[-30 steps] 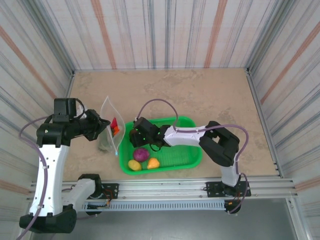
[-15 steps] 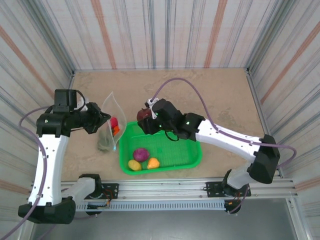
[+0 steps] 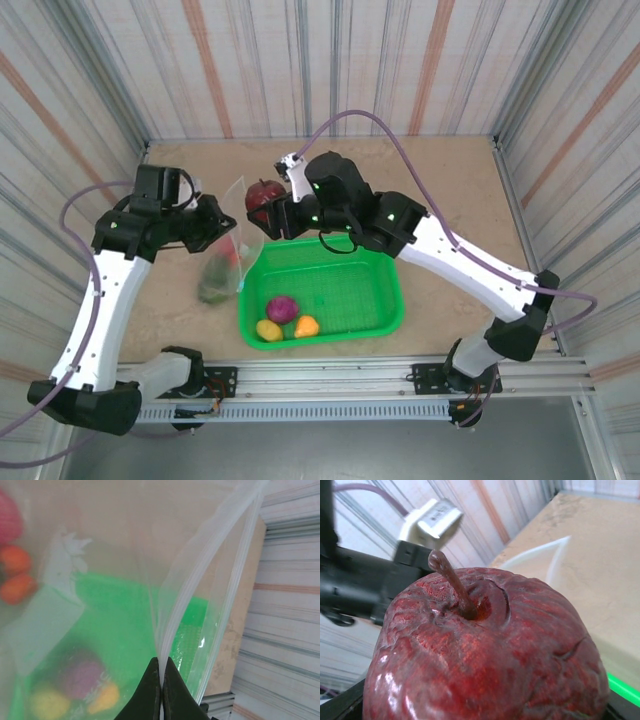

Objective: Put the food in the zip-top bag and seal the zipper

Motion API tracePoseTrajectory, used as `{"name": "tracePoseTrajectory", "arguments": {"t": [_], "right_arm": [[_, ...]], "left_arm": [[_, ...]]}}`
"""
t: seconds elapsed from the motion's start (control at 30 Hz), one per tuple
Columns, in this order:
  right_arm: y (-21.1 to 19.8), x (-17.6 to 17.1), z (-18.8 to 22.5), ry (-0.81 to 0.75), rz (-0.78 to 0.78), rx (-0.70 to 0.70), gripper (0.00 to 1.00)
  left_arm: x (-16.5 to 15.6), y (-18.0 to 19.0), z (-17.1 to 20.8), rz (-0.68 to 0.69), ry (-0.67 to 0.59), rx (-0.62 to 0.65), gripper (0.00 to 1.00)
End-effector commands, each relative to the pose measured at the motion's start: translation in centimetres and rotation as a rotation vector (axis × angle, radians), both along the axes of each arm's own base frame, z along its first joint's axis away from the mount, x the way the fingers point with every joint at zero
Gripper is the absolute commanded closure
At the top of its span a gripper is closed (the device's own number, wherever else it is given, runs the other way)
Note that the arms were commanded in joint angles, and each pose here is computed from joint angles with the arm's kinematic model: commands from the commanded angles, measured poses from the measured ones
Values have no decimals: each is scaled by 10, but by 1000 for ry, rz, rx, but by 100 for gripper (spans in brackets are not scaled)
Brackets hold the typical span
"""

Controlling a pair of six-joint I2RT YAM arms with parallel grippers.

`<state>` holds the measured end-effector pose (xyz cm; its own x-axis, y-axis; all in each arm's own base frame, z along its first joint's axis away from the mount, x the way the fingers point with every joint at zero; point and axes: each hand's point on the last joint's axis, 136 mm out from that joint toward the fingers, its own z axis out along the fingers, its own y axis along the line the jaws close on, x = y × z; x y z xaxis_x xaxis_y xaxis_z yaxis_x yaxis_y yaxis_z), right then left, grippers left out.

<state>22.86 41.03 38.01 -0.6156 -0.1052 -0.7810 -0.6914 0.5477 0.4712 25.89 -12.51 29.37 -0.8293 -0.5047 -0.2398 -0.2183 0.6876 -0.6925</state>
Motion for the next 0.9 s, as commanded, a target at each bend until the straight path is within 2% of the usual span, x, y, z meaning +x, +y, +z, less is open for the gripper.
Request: {"name": "tracePoseTrajectory", "arguments": {"t": [0.0, 0.27, 0.43, 0.63, 0.77, 0.87], "right_arm": [[15, -2, -13, 121, 18, 3, 45], [20, 16, -50, 210, -77, -46, 44], [2, 35, -87, 249, -174, -134, 44], [2, 36, -118, 308, -180, -245, 42], [9, 26, -131, 278, -149, -340, 37], [10, 24, -131, 244, -148, -414, 26]], "left_arm": [[15, -18, 21, -58, -113, -105, 100], [17, -34, 40, -103, -156, -193, 100], [10, -33, 44, -112, -152, -144, 100], [7, -31, 36, -102, -127, -107, 100], [7, -26, 34, -87, -122, -68, 100], [4, -21, 34, -72, -122, -34, 100]]}}
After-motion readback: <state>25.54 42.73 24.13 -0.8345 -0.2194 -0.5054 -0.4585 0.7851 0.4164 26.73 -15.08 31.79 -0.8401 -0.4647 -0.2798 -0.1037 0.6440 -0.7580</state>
